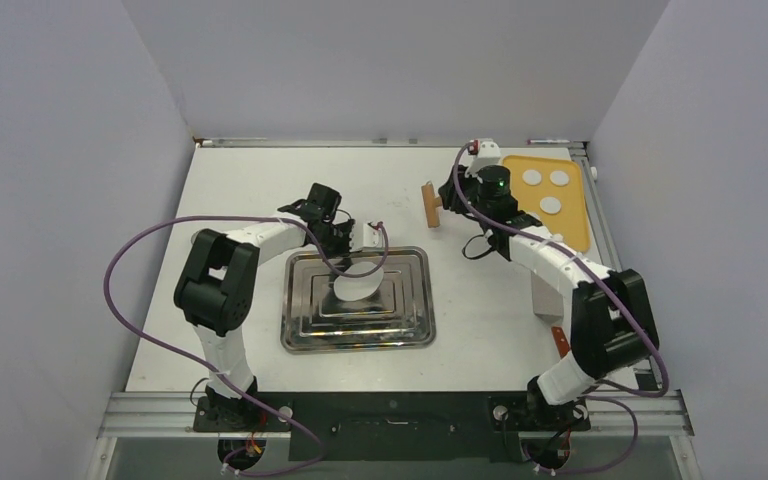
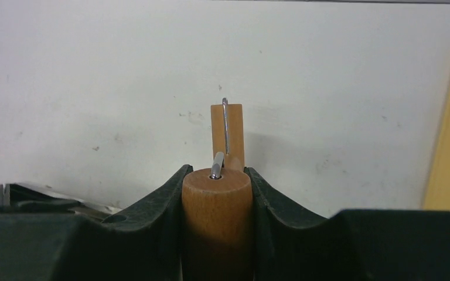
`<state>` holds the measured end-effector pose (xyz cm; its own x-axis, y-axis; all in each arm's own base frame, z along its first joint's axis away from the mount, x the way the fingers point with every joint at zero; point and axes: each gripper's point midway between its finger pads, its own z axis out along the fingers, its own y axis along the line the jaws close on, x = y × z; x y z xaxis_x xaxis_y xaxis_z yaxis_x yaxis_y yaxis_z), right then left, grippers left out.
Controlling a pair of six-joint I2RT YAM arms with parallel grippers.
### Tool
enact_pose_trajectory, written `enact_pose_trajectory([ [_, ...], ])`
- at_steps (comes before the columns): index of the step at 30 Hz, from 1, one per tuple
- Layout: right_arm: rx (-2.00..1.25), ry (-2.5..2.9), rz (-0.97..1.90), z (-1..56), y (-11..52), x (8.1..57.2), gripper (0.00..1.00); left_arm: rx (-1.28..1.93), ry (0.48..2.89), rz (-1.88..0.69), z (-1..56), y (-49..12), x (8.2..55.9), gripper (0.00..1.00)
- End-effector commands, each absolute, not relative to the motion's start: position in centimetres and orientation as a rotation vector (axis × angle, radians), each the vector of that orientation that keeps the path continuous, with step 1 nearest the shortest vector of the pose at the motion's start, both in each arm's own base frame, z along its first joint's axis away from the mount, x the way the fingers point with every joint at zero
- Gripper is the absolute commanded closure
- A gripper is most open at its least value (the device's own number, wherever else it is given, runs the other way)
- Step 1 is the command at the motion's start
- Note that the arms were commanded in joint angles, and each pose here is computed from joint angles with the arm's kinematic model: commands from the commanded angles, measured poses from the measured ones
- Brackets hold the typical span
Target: Roll out the dumpling wrappers from the dough
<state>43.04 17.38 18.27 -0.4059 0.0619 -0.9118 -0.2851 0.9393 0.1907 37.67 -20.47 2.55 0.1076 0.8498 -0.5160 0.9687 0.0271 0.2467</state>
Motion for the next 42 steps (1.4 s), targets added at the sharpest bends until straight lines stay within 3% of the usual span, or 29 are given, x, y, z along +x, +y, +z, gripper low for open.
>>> enact_pose_trajectory([
  [1, 0.011, 1.748, 0.666, 24.2, 20.3, 47.4, 0.92, 1.856, 1.882, -0.357, 2.0, -19.8, 35.2, 0.84],
  [7, 0.166, 1.689, 0.841, 23.4, 20.8, 49.2, 0.91, 1.771, 1.875, -0.289, 4.5, -19.9, 37.0, 0.72],
  [11, 0.276, 1.751, 0.89, 19.5, 20.7, 49.8, 0.91, 1.724, 1.89, -0.262, 6.1, -19.7, 37.3, 0.65],
  [22, 0.489, 2.012, 0.757, 8.1, 17.3, 47.3, 0.64, 1.463, 2.025, -0.224, 11.2, -13.3, 36.9, 0.54],
  [30, 0.515, 2.101, 0.604, 4.7, 14.7, 45.7, 0.39, 1.289, 2.171, -0.108, 12.8, -5.8, 36.1, 0.39],
  [33, 0.503, 2.121, 0.524, 4.6, 13.8, 45.5, 0.21, 1.219, 2.234, -0.041, 12.7, -2.8, 35.8, 0.33],
  [42, 0.232, 2.126, 0.156, 8.8, 13.3, 44.5, 0.15, 0.886, 2.394, 0.24, 14.4, 8.0, 35.9, 0.28],
])
